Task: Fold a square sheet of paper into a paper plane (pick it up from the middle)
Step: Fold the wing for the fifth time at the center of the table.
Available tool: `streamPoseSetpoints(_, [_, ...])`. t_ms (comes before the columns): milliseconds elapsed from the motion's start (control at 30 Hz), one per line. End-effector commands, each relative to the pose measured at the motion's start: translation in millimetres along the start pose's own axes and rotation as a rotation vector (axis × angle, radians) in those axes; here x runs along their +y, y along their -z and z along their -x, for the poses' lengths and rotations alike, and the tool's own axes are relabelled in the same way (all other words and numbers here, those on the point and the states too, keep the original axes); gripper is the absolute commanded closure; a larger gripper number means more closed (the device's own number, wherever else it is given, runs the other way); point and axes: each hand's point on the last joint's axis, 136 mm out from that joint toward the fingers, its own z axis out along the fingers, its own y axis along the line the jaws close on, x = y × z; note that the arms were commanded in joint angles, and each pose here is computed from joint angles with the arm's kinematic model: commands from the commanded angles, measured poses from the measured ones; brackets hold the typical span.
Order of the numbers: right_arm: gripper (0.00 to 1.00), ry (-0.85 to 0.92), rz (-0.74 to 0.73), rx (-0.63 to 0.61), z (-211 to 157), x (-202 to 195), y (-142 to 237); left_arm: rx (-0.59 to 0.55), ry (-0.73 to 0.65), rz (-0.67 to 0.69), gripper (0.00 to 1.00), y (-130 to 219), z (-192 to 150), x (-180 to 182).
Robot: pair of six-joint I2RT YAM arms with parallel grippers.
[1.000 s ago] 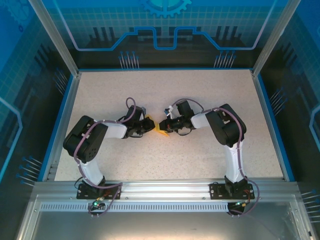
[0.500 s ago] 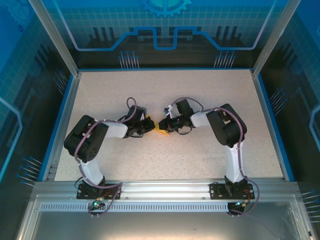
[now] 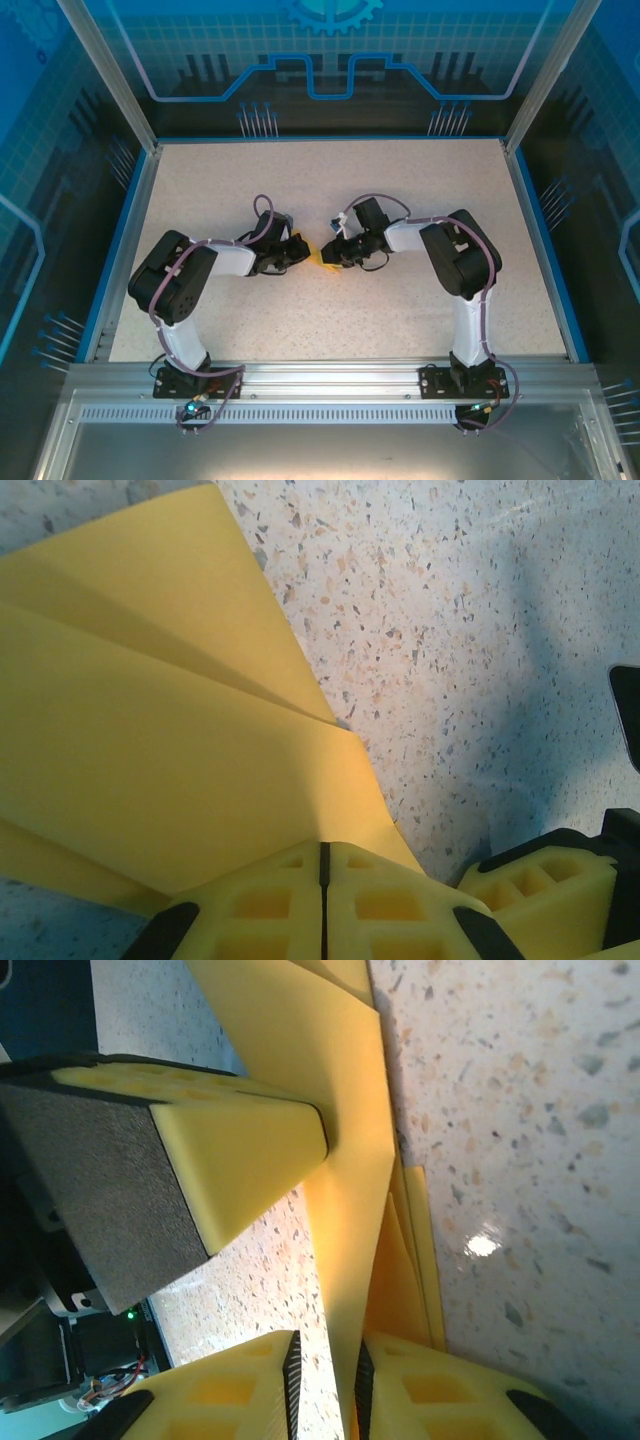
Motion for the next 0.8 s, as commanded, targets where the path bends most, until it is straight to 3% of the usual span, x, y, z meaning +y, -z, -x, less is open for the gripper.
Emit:
streamPoseSetpoints(0, [0.79, -0.03, -0.022, 0.02, -6, -1, 12, 0.029, -0.003, 0.07, 0.91, -5, -10, 21])
streamPoseSetpoints(333, [0.96, -0.07, -0.092, 0.038, -10, -26, 7, 0.026, -0.001, 0.078, 0.92, -5, -10, 24])
streamPoseSetpoints(567, [0.87, -0.057, -0.05, 0.042, -11, -15, 12, 0.026, -0.002, 0.079, 0.92, -5, -10, 24])
streamPoseSetpoints(767, [0.85, -0.057, -0.056, 0.044, -14, -13, 17, 0.027, -0.003, 0.085, 0.92, -5, -11, 25])
